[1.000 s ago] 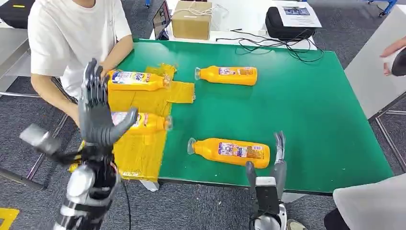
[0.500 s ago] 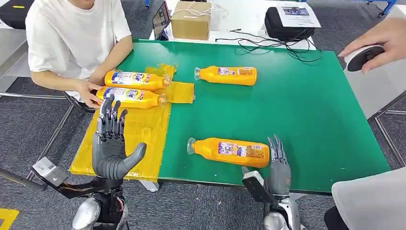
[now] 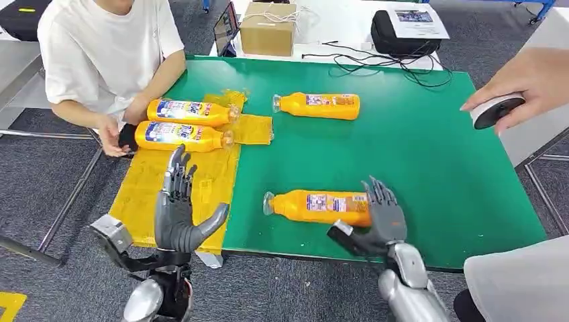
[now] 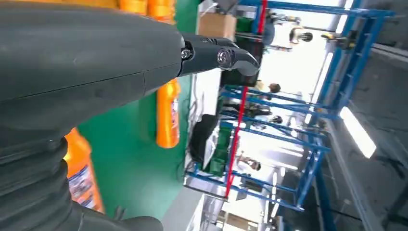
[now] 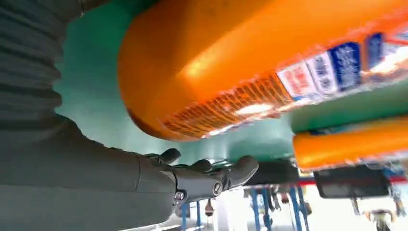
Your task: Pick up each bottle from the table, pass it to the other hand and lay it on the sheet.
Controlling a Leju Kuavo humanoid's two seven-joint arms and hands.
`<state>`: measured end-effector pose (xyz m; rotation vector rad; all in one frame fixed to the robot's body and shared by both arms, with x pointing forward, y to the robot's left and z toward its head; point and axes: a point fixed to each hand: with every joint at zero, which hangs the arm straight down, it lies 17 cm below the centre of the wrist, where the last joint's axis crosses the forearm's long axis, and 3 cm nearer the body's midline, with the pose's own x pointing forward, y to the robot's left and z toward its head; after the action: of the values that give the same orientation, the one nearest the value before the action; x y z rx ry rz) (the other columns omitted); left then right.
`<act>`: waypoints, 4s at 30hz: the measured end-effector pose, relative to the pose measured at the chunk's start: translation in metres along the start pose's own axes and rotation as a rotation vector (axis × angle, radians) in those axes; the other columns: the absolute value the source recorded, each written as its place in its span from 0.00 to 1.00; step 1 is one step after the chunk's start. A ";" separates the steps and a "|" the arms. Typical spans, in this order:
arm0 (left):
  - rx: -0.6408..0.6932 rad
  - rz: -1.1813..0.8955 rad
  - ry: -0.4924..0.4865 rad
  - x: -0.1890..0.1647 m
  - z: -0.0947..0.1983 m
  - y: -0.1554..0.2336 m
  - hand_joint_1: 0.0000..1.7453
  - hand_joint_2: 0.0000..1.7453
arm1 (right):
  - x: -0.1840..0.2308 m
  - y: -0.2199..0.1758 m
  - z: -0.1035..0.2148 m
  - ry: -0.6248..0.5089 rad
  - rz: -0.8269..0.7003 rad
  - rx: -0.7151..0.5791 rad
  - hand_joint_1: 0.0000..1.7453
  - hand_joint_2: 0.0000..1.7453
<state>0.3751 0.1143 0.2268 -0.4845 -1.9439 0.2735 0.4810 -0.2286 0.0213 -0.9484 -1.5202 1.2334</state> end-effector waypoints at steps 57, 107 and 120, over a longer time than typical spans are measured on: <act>-0.081 -0.016 0.043 -0.019 -0.020 -0.034 0.00 1.00 | 0.011 0.059 -0.037 0.115 0.101 0.659 1.00 1.00; 0.022 0.198 0.445 -0.111 0.072 -0.029 0.00 1.00 | 0.284 0.011 0.053 -0.524 -0.907 0.379 1.00 1.00; 0.046 0.147 0.408 -0.110 0.062 -0.027 1.00 1.00 | 0.303 0.007 0.055 -0.570 -0.930 0.406 1.00 1.00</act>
<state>0.3522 0.0428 0.1225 -0.6030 -1.5053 0.2874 0.3466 0.0446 0.0674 0.4171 -1.7182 1.0520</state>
